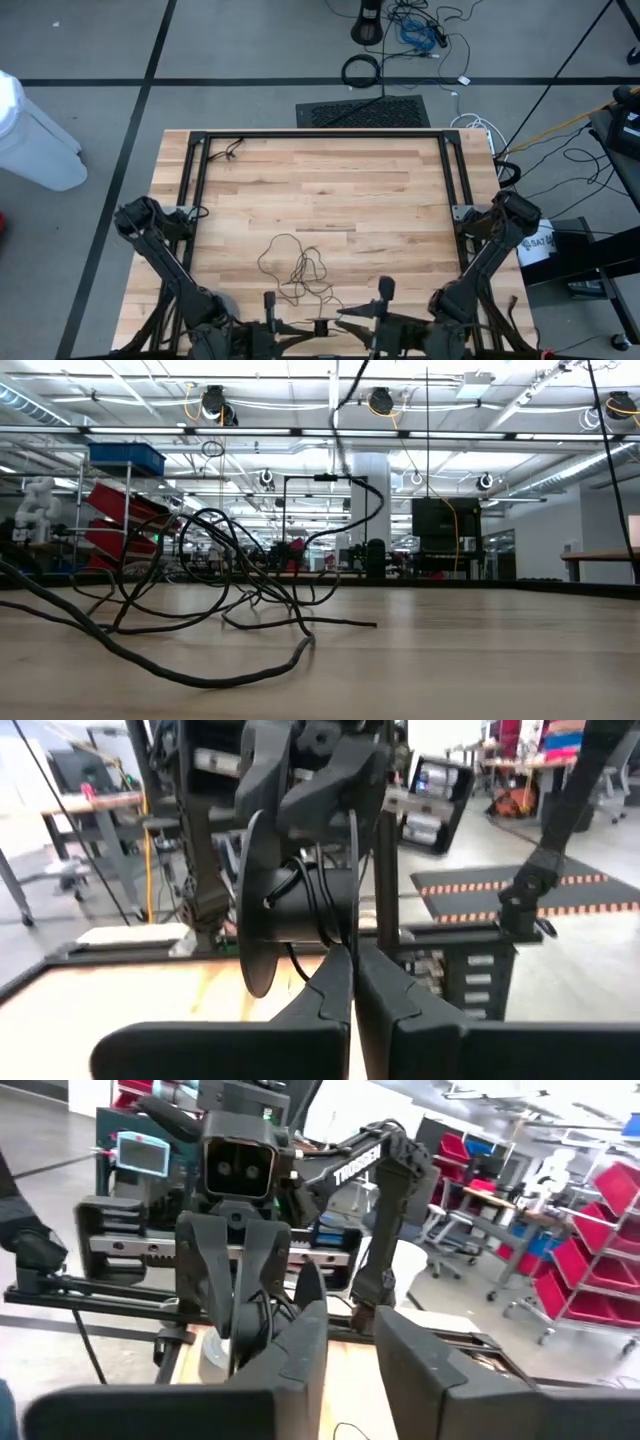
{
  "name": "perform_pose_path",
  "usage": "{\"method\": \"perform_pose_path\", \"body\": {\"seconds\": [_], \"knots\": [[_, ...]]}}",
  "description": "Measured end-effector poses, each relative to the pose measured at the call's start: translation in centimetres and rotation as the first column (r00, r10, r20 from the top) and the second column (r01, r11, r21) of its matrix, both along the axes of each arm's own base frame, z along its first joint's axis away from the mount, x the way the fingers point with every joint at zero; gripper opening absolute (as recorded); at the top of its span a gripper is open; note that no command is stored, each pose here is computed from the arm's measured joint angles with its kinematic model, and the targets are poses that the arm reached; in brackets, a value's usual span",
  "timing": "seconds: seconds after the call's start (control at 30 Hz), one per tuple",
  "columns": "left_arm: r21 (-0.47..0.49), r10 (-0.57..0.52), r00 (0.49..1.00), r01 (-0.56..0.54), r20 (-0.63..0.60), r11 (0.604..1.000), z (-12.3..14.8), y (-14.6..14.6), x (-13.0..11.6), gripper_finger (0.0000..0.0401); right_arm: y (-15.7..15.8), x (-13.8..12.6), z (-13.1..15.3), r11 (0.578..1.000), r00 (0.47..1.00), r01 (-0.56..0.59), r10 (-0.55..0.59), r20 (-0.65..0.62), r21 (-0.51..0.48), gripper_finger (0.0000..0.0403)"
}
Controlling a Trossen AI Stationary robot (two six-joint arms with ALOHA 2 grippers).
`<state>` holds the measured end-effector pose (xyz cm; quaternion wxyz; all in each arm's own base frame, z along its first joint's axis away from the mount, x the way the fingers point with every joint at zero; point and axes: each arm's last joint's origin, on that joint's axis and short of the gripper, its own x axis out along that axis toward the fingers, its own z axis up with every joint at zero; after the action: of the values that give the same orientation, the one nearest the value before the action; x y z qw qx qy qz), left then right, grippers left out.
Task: Coil cords
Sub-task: Coil the black wire onto the spool
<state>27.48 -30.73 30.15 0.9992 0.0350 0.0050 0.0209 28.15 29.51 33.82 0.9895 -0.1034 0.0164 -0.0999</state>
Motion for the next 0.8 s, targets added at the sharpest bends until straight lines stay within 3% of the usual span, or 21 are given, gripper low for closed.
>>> {"method": "perform_pose_path", "body": {"seconds": [0.13, 0.33, 0.5, 0.8], "knots": [[-0.021, -0.038, 0.996, 0.037, -0.085, 0.999, 0.5, 0.8, -0.9, 0.0001, 0.7, -0.7, 0.2, 0.995, 0.995, -0.101, 0.101, 0.002, -0.001, 0.0100], [-0.049, -0.111, 0.973, 0.103, -0.204, 0.994, 1.7, 2.6, -2.1, 0.0001, 0.9, -0.1, -0.3, 0.949, 0.950, -0.308, 0.310, -0.025, 0.071, 0.0103], [-0.042, -0.186, 0.949, 0.181, -0.256, 0.983, 2.3, 3.2, -2.8, 0.0001, -0.6, 1.3, -1.2, 0.956, 0.956, -0.268, 0.279, -0.092, 0.119, 0.0101], [-0.011, -0.155, 0.940, 0.159, -0.303, 0.987, 2.1, 4.1, -2.7, 0.0000, -1.8, 2.7, -1.7, 0.964, 0.965, -0.223, 0.239, -0.108, 0.141, 0.0101]]}}
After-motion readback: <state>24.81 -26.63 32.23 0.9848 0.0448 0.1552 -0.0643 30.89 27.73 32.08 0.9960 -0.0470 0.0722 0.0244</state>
